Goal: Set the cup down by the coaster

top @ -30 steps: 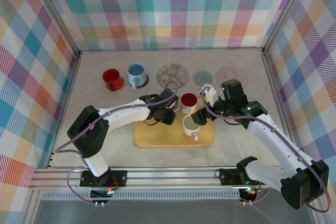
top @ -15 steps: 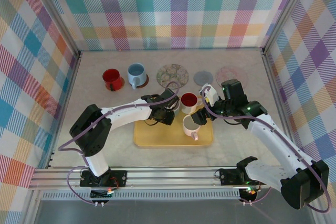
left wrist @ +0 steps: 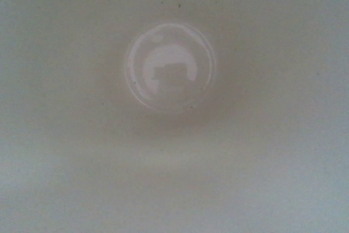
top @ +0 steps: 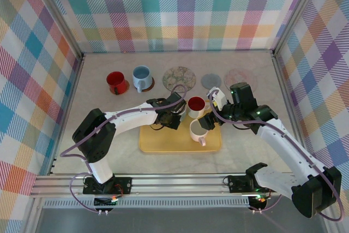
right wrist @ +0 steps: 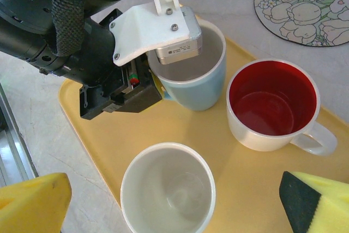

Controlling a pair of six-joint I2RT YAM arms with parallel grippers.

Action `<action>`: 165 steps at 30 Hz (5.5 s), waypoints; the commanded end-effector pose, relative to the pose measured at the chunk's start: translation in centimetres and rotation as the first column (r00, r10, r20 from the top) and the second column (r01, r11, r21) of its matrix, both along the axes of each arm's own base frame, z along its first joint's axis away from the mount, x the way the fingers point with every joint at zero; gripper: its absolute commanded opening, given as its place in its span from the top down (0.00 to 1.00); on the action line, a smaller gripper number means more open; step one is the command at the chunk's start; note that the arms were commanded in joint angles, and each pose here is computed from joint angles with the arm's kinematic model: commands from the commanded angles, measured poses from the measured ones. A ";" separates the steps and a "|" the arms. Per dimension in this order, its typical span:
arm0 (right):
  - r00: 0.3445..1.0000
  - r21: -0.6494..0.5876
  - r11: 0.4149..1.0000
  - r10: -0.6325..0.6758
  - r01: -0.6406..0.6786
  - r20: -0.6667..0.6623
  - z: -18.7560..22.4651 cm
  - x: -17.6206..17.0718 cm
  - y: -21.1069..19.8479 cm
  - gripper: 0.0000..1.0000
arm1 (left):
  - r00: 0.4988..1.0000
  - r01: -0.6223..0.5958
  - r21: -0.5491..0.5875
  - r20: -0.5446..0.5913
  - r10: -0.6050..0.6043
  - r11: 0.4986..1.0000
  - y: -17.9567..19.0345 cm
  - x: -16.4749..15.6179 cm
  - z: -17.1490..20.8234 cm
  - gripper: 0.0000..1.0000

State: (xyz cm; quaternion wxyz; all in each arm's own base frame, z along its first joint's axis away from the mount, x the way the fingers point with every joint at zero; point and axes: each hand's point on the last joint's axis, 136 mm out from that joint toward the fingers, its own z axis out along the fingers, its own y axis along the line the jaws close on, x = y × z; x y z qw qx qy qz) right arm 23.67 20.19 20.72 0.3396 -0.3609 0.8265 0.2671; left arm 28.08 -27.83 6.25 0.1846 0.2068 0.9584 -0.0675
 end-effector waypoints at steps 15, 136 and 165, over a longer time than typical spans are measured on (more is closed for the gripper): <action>0.997 -0.034 0.999 0.022 -0.020 0.079 1.3 -0.1 -0.7 0.01 | 0.990 -0.014 -0.028 0.143 0.018 1.000 0.0 1.4 8.6 1.00; 0.961 0.032 0.989 -0.129 0.141 -0.244 -1.7 7.5 -1.0 0.01 | 0.942 -0.104 -0.136 0.304 0.141 0.985 1.6 22.2 12.7 0.13; 0.864 0.074 0.950 -0.241 0.303 -0.442 -6.2 13.9 0.0 0.01 | 0.966 0.064 -0.330 0.259 0.026 0.942 4.1 7.9 15.7 0.00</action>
